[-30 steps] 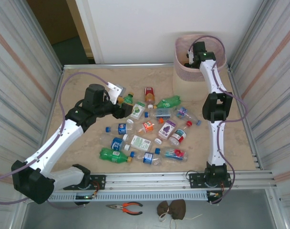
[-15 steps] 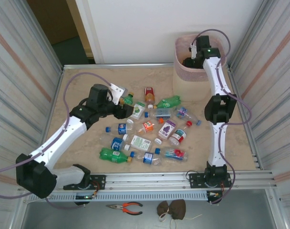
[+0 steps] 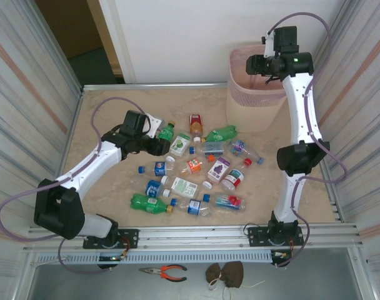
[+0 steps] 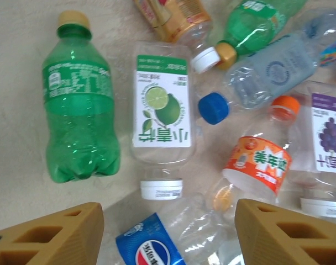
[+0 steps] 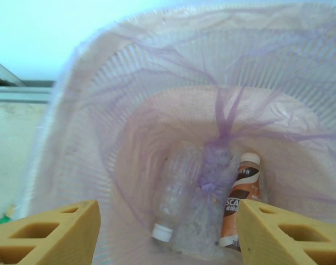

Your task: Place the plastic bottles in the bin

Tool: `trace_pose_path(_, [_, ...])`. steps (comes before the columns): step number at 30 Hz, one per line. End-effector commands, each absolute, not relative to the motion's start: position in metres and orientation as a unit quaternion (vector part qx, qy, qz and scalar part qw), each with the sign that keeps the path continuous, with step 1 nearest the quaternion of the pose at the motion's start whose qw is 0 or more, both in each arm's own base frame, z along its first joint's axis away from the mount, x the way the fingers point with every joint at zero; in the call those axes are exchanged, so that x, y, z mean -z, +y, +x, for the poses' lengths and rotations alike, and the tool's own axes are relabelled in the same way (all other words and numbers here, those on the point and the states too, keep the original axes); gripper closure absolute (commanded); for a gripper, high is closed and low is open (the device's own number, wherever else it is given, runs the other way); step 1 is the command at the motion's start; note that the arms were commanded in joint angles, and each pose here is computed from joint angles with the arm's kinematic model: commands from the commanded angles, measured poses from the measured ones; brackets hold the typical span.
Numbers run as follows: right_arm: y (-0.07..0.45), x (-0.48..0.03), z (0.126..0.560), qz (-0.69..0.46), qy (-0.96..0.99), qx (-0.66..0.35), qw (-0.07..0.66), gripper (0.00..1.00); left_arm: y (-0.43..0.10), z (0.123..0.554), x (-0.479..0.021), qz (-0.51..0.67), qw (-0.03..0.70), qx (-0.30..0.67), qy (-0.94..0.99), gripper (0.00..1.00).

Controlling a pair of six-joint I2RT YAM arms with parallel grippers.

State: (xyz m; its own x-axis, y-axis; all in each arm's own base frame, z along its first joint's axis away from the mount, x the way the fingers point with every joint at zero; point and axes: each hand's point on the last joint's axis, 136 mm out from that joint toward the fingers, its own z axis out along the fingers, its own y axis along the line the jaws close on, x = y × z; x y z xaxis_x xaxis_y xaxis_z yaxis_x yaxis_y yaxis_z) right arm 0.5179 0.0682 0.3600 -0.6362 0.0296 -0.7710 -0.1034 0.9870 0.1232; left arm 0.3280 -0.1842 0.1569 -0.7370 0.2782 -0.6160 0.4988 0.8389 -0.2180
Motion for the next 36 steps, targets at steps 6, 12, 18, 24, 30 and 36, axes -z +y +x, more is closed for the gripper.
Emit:
trace_pose_path(6, [0.08, -0.401, 0.455, -0.014, 0.892, -0.097, 0.442, 0.35, -0.165, 0.35, -0.135, 0.186, 0.259, 0.178, 0.931, 0.35])
trace_pose_path(12, [0.081, -0.399, 0.42, -0.01, 0.889, -0.102, 0.446, 0.34, -0.167, 0.362, -0.115, 0.194, 0.221, 0.164, 0.942, 0.3])
trace_pose_path(18, [0.077, -0.396, 0.392, 0.001, 0.886, -0.111, 0.449, 0.33, -0.157, 0.383, -0.097, 0.185, 0.2, 0.122, 0.954, 0.23])
trace_pose_path(24, [0.07, -0.393, 0.378, 0.005, 0.889, -0.099, 0.447, 0.33, -0.163, 0.397, -0.083, 0.19, 0.176, 0.142, 0.955, 0.18])
trace_pose_path(30, [0.068, -0.389, 0.374, 0.005, 0.892, -0.095, 0.442, 0.32, -0.167, 0.408, -0.068, 0.19, 0.153, 0.152, 0.958, 0.16])
trace_pose_path(36, [0.069, -0.375, 0.374, 0.003, 0.9, -0.093, 0.427, 0.32, -0.169, 0.411, -0.05, 0.188, 0.13, 0.159, 0.96, 0.18])
